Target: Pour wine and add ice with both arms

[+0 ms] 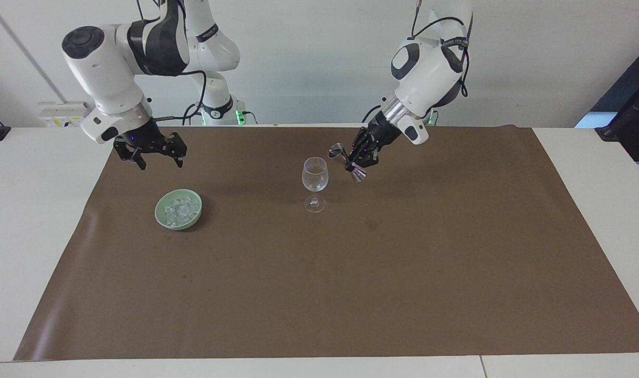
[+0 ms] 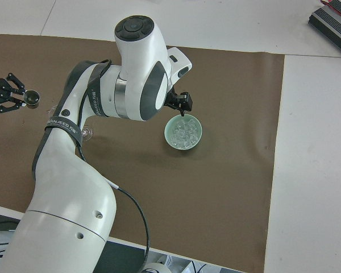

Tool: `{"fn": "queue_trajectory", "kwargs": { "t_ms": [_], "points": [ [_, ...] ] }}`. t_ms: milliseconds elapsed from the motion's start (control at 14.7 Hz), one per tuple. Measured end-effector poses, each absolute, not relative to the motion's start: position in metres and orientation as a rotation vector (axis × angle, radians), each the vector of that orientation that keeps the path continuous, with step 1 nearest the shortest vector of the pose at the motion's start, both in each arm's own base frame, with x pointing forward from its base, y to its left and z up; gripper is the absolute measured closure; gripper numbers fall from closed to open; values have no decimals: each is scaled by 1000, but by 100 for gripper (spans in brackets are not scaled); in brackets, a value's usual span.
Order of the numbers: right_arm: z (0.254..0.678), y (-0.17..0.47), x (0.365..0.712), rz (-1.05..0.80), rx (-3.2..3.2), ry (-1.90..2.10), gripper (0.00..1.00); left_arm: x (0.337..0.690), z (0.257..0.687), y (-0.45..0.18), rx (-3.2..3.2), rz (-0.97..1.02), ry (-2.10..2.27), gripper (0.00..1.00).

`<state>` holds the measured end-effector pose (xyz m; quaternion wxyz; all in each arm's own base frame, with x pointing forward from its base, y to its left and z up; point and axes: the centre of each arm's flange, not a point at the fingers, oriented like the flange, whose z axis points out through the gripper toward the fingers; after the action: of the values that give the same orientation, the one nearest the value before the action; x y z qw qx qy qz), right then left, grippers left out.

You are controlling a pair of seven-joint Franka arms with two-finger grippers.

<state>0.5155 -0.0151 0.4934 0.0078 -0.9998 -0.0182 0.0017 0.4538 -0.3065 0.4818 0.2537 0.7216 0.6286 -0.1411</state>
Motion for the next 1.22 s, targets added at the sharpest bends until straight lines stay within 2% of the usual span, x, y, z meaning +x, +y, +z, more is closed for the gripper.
{"fn": "queue_trajectory", "kwargs": {
  "t_ms": [272,544,748,1155,1223],
  "points": [
    [452,-14,517,13,-3125,-62,0,448,478,-332,2076,-267,1707,79],
    [420,-14,526,-57,-3127,-74,0,439,472,-348,2177,-130,1691,79],
    [391,-15,530,-99,-3128,-83,7,438,477,-356,2214,-52,1662,79],
    [355,-22,525,-69,-3128,-112,15,438,488,-369,2280,150,1604,79],
    [351,-26,522,-60,-3128,-115,21,434,488,-374,2300,177,1581,79]
  ]
}}
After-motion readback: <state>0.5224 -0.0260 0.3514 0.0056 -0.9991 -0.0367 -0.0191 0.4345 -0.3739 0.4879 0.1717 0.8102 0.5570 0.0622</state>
